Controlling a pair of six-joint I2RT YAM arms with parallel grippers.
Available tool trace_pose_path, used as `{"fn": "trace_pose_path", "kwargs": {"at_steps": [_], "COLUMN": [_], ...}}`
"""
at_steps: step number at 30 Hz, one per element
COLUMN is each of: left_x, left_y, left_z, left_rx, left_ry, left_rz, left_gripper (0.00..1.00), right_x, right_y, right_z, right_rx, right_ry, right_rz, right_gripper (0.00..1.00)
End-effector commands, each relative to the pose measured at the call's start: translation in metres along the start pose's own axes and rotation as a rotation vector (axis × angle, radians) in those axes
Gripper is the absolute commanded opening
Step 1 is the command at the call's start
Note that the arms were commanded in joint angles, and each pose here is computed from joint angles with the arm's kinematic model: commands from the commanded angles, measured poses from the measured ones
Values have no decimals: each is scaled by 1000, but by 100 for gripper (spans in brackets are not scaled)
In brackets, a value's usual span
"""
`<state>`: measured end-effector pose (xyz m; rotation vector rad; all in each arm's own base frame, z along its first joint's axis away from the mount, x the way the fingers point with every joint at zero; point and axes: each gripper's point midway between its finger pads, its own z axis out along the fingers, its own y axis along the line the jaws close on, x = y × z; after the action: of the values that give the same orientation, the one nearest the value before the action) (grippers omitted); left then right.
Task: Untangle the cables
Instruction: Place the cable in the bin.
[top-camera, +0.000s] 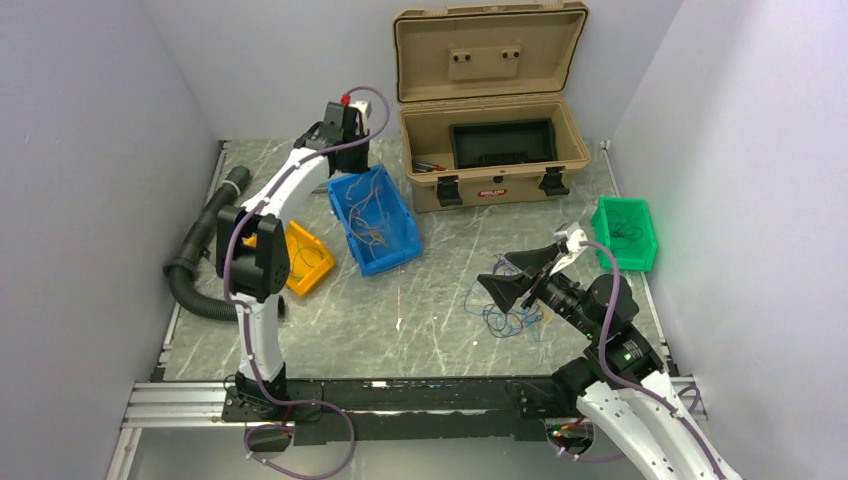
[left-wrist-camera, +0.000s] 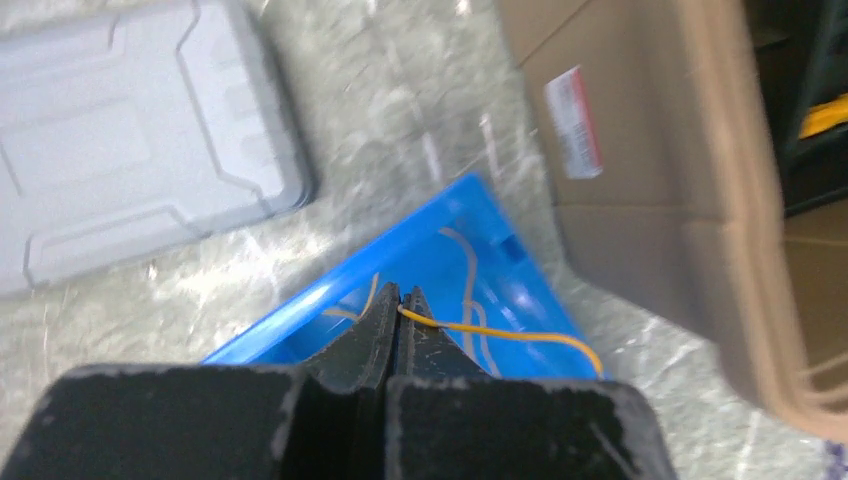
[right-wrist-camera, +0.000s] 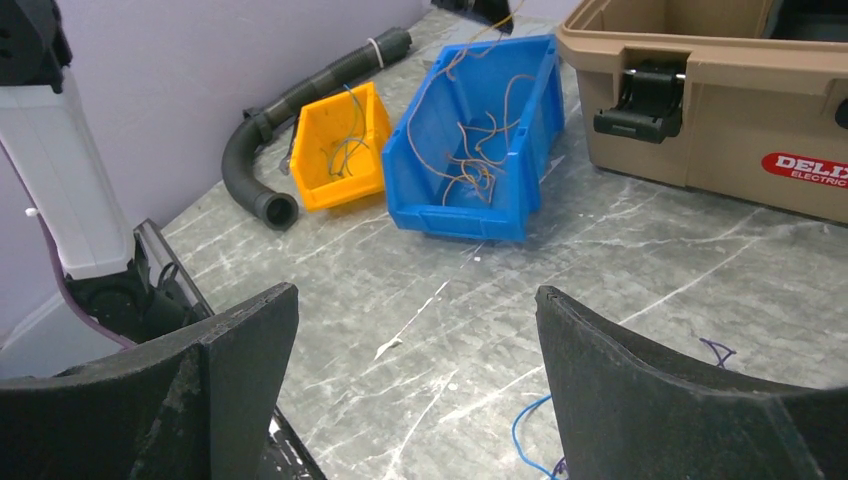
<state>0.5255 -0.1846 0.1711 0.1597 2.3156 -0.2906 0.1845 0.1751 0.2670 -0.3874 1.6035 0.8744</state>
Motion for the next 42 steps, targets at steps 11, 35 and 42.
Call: {"fn": "trace_pose_path", "kwargs": {"at_steps": [11,35,42], "left_x": [38,27,52], "left_y": [8,-48,-103], "left_z": [-4,-123,-171], "left_rx": [-141,146,314], "left_ry": [-73,-29,-122], "left_rz": [66,75,110], "left_gripper": [0,90,100], "right_x": [-31,56,85], "right_y": [12,-103,-120], "right_z": [-8,-21,-27], "right_rx": [-18,654,785], "right_ry": [-69,256,335], "right_rz": [-25,198,353], "right_gripper": [91,94,95]}}
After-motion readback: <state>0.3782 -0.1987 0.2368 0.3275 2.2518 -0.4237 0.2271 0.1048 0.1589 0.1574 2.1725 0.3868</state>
